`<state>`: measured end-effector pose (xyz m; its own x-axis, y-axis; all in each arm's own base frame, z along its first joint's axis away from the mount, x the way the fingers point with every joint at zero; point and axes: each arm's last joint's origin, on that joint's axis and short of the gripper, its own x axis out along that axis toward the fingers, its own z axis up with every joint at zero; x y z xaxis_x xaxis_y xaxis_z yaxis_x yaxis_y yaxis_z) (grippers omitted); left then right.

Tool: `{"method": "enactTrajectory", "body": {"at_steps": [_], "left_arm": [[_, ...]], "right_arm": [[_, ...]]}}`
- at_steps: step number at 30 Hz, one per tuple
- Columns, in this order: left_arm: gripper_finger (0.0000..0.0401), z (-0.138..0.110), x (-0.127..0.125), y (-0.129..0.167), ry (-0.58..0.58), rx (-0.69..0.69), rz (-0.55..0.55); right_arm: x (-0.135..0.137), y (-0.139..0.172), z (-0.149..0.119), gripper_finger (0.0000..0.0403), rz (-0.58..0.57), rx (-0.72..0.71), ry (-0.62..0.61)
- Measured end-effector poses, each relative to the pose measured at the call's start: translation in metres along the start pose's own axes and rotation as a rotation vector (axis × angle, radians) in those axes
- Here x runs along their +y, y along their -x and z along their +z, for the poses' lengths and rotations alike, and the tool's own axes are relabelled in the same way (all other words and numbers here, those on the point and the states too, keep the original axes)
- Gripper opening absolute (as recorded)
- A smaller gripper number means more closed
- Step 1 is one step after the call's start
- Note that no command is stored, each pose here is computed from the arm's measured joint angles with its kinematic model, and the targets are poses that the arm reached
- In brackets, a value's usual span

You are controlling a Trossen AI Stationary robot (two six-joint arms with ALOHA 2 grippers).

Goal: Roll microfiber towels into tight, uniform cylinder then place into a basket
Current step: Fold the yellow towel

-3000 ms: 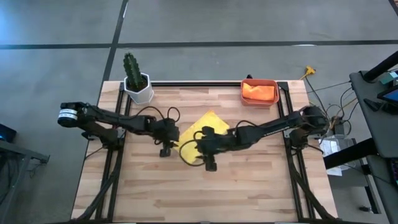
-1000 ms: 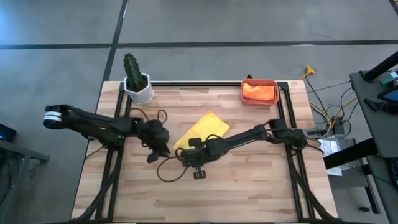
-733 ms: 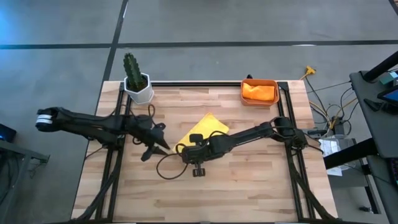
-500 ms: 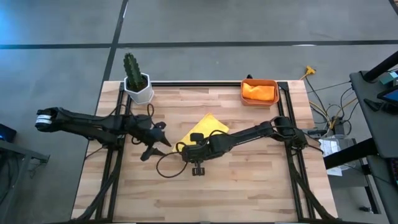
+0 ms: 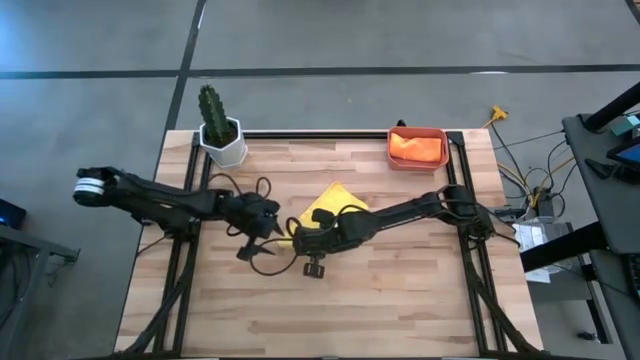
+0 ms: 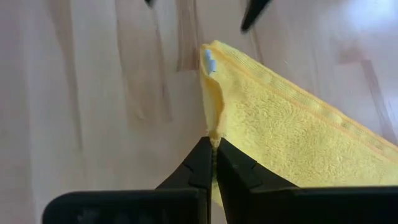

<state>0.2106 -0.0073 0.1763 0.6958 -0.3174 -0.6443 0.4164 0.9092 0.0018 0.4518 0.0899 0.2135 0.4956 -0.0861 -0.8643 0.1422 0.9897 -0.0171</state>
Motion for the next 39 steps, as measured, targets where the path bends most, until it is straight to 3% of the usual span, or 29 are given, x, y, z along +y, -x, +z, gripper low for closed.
{"method": "enactTrajectory", "body": {"at_steps": [14, 30, 34, 39], "left_arm": [[0.0280, -0.020, 0.008, -0.037, 0.055, 0.134, -0.013], [0.0279, -0.009, 0.013, -0.036, 0.142, 0.058, 0.095], [0.0250, -0.007, 0.014, -0.035, 0.142, 0.053, 0.101], [0.0182, -0.007, 0.014, -0.036, 0.151, 0.056, 0.088]], "right_arm": [[-0.003, 0.015, 0.004, 0.0011, -0.039, -0.047, -0.049], [-0.003, 0.014, 0.005, 0.0011, -0.037, -0.048, -0.058], [-0.003, 0.014, 0.005, 0.0011, -0.036, -0.047, -0.058], [-0.003, 0.014, 0.005, 0.0011, -0.036, -0.047, -0.057]]}}
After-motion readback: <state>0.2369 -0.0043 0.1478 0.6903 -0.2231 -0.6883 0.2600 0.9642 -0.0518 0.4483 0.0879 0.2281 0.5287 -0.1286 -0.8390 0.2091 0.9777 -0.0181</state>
